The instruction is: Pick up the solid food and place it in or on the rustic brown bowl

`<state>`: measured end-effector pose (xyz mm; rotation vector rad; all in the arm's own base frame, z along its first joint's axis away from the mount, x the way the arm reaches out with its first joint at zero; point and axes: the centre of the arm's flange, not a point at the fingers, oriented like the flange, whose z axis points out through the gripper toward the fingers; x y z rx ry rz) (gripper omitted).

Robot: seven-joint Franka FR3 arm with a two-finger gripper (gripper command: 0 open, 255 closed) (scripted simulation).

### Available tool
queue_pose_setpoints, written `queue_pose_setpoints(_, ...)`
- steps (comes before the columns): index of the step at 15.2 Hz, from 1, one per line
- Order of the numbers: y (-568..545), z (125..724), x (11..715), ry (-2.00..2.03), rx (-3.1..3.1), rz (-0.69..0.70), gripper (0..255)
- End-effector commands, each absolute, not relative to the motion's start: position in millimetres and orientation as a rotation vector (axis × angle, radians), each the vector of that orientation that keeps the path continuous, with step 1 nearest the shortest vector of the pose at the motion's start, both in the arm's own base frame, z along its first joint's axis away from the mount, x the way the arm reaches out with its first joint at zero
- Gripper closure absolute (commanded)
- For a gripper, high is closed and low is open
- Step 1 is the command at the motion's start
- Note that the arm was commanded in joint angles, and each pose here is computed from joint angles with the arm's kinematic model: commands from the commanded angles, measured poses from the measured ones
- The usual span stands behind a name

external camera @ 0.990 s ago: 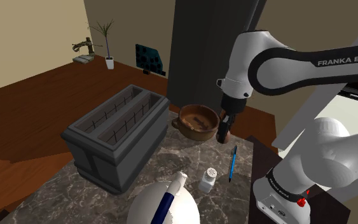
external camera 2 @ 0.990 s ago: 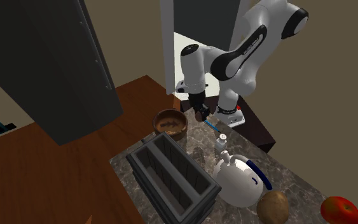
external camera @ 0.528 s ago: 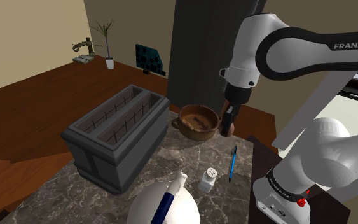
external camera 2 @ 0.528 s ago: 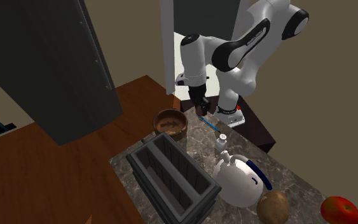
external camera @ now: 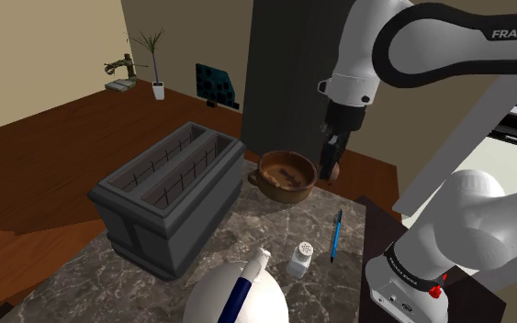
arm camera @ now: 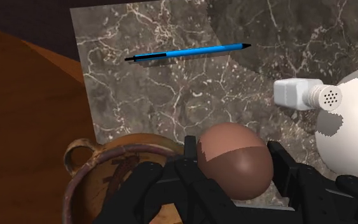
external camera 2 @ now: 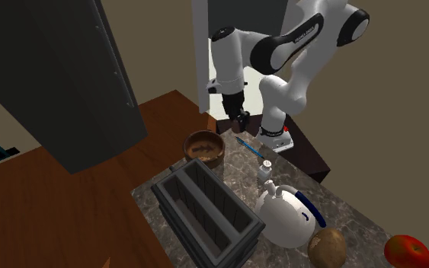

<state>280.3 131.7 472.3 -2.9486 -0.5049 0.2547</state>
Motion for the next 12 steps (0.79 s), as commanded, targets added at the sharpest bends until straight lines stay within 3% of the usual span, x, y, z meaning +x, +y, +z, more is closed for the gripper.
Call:
queue_pose_setpoints(1, 128, 473, 303, -0.505, -2.949, 0.256, 255)
queue_pose_setpoints(9, 108, 478, 407, -0.505, -2.949, 0.256, 255)
queue_pose_setpoints(12, 107, 468, 414, -0.505, -2.949, 0.256, 255)
